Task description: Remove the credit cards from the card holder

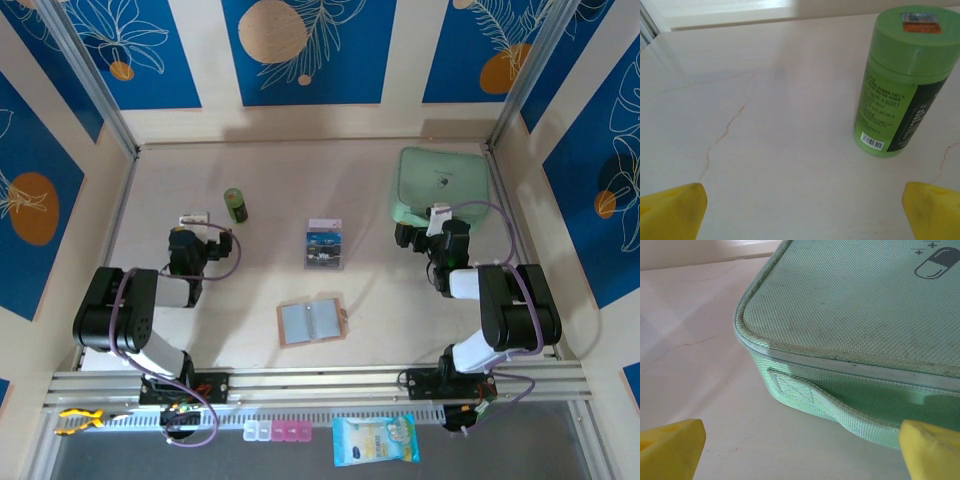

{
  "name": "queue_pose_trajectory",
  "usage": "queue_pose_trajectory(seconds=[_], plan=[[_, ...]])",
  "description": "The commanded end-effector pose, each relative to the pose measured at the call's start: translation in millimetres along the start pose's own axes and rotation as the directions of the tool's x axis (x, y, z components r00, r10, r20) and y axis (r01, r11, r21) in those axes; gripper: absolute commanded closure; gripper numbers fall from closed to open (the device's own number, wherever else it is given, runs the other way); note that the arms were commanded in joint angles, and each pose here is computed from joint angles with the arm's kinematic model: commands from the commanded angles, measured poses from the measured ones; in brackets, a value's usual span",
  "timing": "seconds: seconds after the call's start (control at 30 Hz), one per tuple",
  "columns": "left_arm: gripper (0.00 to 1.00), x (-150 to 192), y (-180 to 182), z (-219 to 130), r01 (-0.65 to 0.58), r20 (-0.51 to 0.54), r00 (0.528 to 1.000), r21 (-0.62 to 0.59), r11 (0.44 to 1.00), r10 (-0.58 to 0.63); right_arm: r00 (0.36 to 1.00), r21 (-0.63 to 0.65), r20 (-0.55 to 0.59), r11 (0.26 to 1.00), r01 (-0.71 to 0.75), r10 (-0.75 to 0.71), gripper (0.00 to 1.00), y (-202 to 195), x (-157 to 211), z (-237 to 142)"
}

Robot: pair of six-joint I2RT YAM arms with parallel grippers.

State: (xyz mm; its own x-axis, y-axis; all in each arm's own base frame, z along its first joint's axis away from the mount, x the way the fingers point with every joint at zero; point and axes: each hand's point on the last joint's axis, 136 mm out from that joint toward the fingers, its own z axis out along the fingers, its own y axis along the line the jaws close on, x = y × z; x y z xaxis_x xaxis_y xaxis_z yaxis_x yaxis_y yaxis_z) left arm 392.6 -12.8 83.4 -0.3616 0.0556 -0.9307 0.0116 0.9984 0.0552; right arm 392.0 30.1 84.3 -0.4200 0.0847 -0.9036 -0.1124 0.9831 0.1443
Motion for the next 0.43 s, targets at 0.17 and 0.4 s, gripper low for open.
queue_pose_trajectory(seconds=[0.17,0.4], plan=[[0.0,-10.0,-15.1,-1.0,-0.067,0.048,0.997,0.054,0.996,0.064,0.999,0.014,0.037,1.0,0.017,-0.018,0.01,-2.3,-10.1,0.2],[0.0,-10.2,-15.3,-0.8,-0.067,0.048,0.997,0.055,0.996,0.064,0.998,0.018,0.061,0.999,0.032,-0.033,0.01,-0.4,-10.5,-4.2]])
